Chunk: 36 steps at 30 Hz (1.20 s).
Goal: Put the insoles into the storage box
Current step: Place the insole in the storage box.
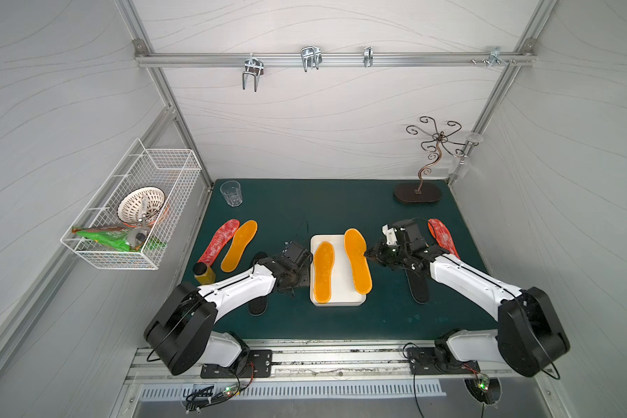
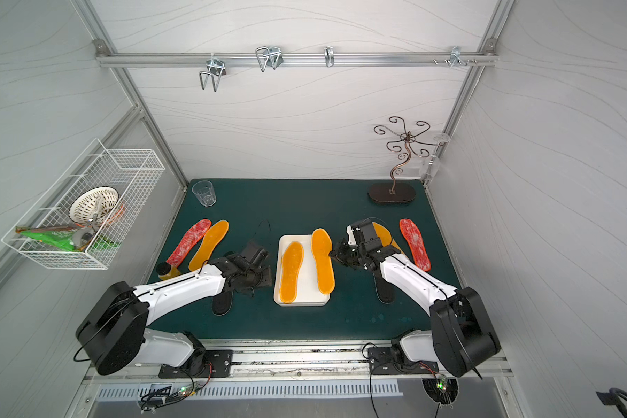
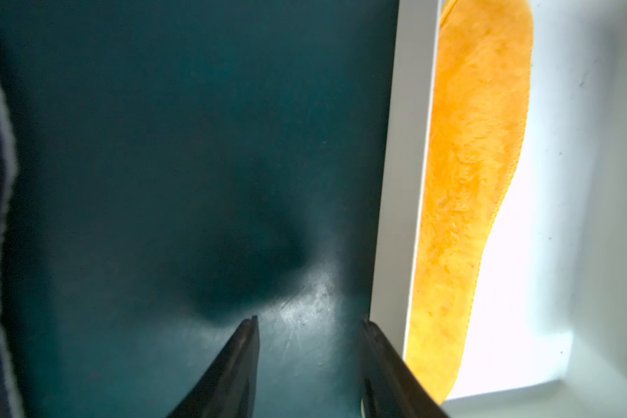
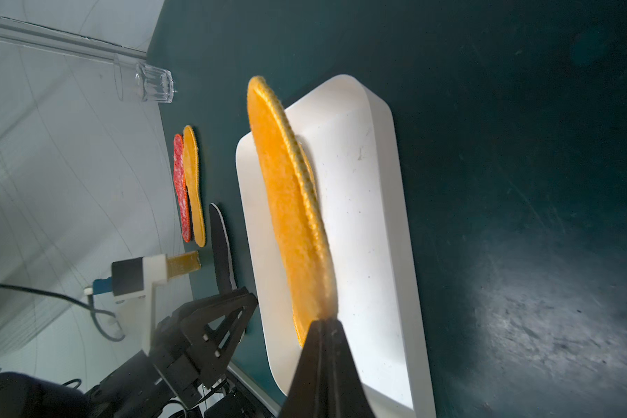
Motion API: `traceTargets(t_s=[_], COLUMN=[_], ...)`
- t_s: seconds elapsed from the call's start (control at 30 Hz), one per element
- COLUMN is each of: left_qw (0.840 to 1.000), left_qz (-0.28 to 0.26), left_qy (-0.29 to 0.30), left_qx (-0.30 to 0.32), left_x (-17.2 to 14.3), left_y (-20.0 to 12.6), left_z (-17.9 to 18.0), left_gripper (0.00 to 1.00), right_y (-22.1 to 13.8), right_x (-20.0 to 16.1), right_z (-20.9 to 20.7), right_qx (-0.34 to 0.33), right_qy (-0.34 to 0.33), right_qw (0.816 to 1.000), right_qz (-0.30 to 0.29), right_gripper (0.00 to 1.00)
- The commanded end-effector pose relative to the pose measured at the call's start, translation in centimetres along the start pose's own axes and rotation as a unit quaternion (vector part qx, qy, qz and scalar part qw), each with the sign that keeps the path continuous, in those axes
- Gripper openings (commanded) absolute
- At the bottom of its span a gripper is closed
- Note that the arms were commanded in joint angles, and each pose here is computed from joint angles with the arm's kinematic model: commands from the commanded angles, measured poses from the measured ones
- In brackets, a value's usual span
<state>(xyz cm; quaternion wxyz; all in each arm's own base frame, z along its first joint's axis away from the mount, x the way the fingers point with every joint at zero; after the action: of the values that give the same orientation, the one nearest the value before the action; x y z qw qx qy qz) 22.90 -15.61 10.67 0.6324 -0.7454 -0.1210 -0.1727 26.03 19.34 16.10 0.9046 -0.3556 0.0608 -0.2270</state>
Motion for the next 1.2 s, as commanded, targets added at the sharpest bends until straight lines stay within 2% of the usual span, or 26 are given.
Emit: traceTargets(t_s=[0.0, 0.23, 0.73, 1.17], left_qw=[0.999, 0.999, 0.999, 0.999], left_qz=[-0.035, -0.029, -0.021, -0.018], left_qy=[-0.007, -0.016, -0.014, -0.014], left_qx=[0.023, 0.034, 0.035, 0.042], left_x=[1.2, 0.9, 0.9, 0.8], left_y=[-1.5, -1.3, -0.7, -0.4], left_z=[0.9, 2.2, 2.0, 2.1], left_gripper=[0.49, 0.5, 0.5, 0.5], right_y=[0.9, 2.9, 4.4, 5.0], right_x=[-0.1, -1.2, -2.1, -2.5], right_z=[0.1, -0.3, -0.9, -1.5], right_qx=[-0.005, -0.044, -0.111, -0.127], right_qy=[0.008, 0.003, -0.037, -0.024], right_qw=[1.0, 0.999, 0.989, 0.986], right_qz=[-0.015, -0.028, -0.086, -0.107], right_gripper=[0.0, 0.0, 0.0, 0.0])
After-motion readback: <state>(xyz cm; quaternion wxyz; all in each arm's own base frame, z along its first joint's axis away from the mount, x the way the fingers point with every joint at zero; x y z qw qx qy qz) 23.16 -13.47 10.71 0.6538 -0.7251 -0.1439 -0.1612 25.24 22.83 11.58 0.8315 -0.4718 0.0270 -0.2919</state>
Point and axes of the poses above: each gripper's point midway between its finger pads, its own y axis out along the fingers, its own z axis along the line the jaws close on, x = y × z, the point moved 6 cm from there along -y, back along the fingers, and after that the axes turned 13 degrees about y, right-handed, at the moved point
